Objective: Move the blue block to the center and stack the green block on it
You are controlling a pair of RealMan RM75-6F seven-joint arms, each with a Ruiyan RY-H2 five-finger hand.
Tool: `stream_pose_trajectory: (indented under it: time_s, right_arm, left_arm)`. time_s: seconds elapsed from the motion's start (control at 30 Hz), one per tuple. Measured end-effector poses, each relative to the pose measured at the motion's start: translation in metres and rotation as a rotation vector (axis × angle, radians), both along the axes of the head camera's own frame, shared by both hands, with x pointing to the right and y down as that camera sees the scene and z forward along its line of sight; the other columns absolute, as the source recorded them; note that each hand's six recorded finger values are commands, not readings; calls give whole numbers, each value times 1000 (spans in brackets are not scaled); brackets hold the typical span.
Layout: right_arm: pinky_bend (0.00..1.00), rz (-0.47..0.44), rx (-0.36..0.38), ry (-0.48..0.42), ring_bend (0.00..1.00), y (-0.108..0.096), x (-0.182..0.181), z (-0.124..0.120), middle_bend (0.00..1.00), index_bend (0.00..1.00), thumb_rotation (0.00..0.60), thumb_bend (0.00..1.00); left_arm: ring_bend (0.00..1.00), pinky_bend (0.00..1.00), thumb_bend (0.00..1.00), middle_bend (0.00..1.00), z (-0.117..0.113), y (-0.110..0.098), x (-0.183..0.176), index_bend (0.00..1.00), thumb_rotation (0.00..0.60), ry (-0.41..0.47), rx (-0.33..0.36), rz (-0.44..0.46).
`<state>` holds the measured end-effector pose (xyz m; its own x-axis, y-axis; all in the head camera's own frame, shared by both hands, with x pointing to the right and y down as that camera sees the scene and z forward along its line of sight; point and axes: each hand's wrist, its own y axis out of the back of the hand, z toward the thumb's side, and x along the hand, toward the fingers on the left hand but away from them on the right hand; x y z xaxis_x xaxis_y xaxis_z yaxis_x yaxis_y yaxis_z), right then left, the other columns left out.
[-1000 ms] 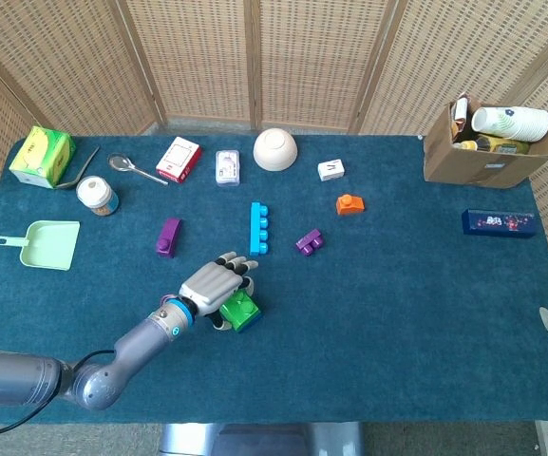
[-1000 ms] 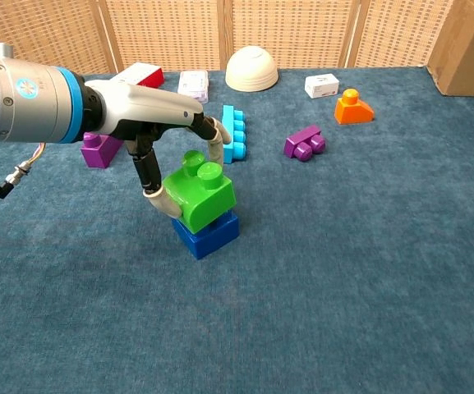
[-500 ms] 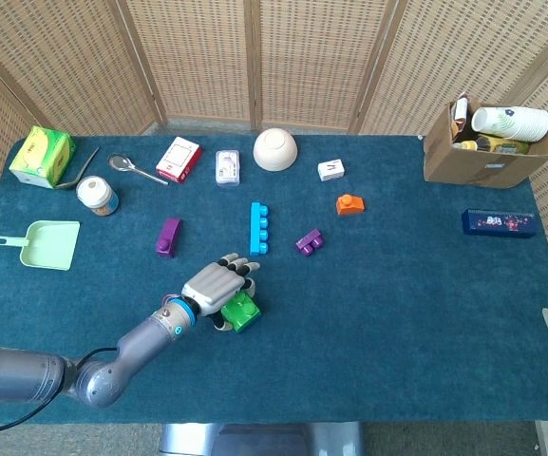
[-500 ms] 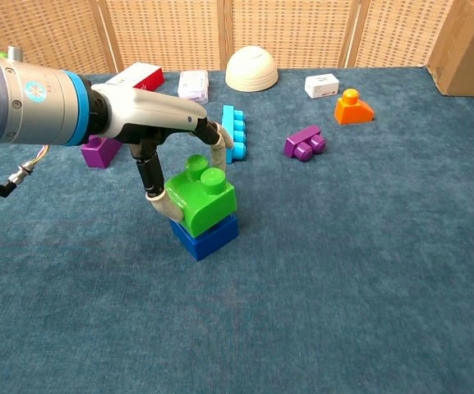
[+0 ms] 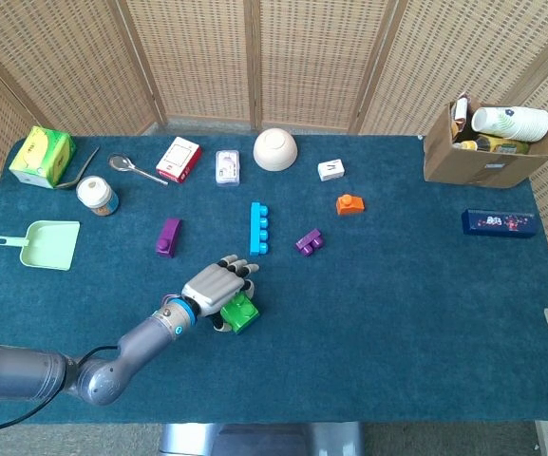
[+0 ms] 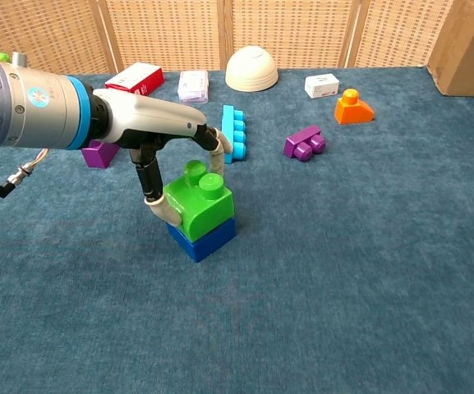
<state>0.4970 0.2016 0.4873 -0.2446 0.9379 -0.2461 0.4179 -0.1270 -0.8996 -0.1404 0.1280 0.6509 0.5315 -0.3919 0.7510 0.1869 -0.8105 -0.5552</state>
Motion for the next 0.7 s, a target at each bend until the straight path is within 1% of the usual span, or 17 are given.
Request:
stream_pose_trajectory:
  time_s: [0.37,0.43,0.57,0.7]
  right_arm:
    - [0,6,3,0,0,1,1,-1,137,194,491,238]
    - [0,6,4,0,0,1,2,-2,137,192,494,238]
    - [0,5,6,-1,0,0,1,-3,138,191,492,237]
    - [0,5,8,-5,0,0,0,-3,137,191,491,237]
  left_arm:
    - [0,0,244,51,0,1,2,486,600,1,1,13]
    - [0,0,244,48,-1,1,2,468,600,1,4,15]
    - [0,0,244,26,-2,1,1,315,600,1,2,17]
    - [0,0,245,9,-4,0,-3,200,600,-3,2,25]
